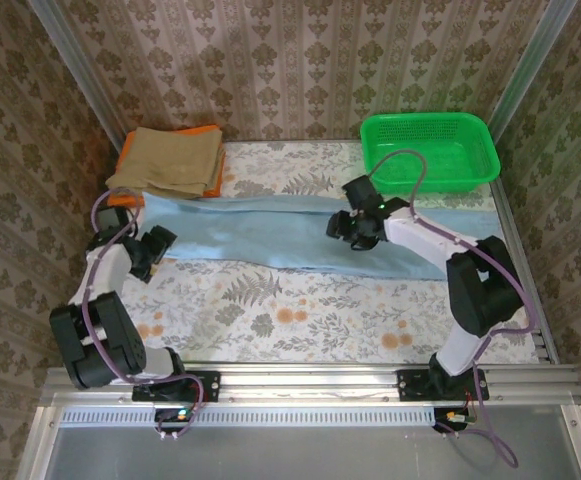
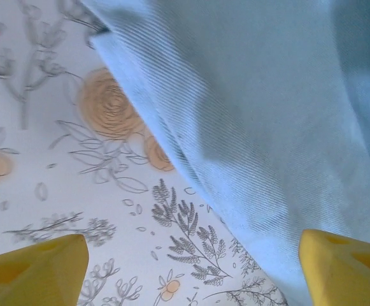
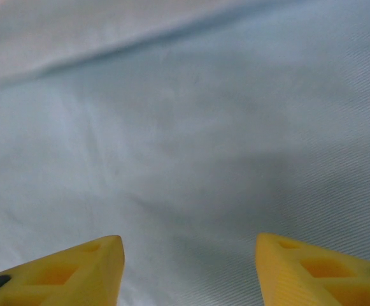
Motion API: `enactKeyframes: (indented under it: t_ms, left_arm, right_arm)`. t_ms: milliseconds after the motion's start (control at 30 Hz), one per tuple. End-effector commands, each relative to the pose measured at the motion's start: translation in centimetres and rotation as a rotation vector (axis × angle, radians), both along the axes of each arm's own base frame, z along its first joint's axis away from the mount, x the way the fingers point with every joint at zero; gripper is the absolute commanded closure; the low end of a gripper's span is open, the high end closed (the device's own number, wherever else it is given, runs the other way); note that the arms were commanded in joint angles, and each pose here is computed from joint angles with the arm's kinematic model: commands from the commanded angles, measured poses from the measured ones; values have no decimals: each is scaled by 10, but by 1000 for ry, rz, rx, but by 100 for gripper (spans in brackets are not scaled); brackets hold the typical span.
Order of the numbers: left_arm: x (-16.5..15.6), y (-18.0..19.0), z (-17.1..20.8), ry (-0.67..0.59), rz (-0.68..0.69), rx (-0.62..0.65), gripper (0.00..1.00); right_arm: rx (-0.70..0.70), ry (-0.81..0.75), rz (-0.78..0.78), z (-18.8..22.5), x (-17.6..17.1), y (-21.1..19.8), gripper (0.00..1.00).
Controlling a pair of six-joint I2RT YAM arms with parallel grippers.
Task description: Fold and stack the trousers
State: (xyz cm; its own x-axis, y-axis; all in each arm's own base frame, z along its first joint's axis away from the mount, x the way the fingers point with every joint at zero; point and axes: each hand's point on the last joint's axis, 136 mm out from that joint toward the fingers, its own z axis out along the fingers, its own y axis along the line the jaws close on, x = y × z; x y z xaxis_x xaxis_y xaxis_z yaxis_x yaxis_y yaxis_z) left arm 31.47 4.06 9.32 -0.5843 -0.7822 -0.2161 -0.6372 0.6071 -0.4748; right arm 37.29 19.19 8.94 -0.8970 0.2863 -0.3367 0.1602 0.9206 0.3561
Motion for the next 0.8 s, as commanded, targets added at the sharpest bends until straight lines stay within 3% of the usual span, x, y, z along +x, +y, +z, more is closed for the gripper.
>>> enactKeyframes:
  t_ms: [0,167,367,567,667,767]
  left_arm:
    - [-4,7,16,-60,-3,33,13]
    - [12,15,-7,-111,24,10,14]
    - [38,24,-34,-124,91,-26,17]
    - [56,31,-38,-156,97,-2,21]
    - [60,31,-50,-148,111,-26,38]
    - [61,32,-62,-148,128,-36,67]
  right_arm:
    - [-5,16,49,-5,-18,10,37]
    - [-27,58,23,-19,-44,-16,26]
    - [-12,93,-90,-23,-72,-72,22]
    - [-58,105,-176,-17,-102,-119,21]
    - [-32,108,-303,-18,-112,-154,21]
    - [0,93,-471,-15,-121,-193,20]
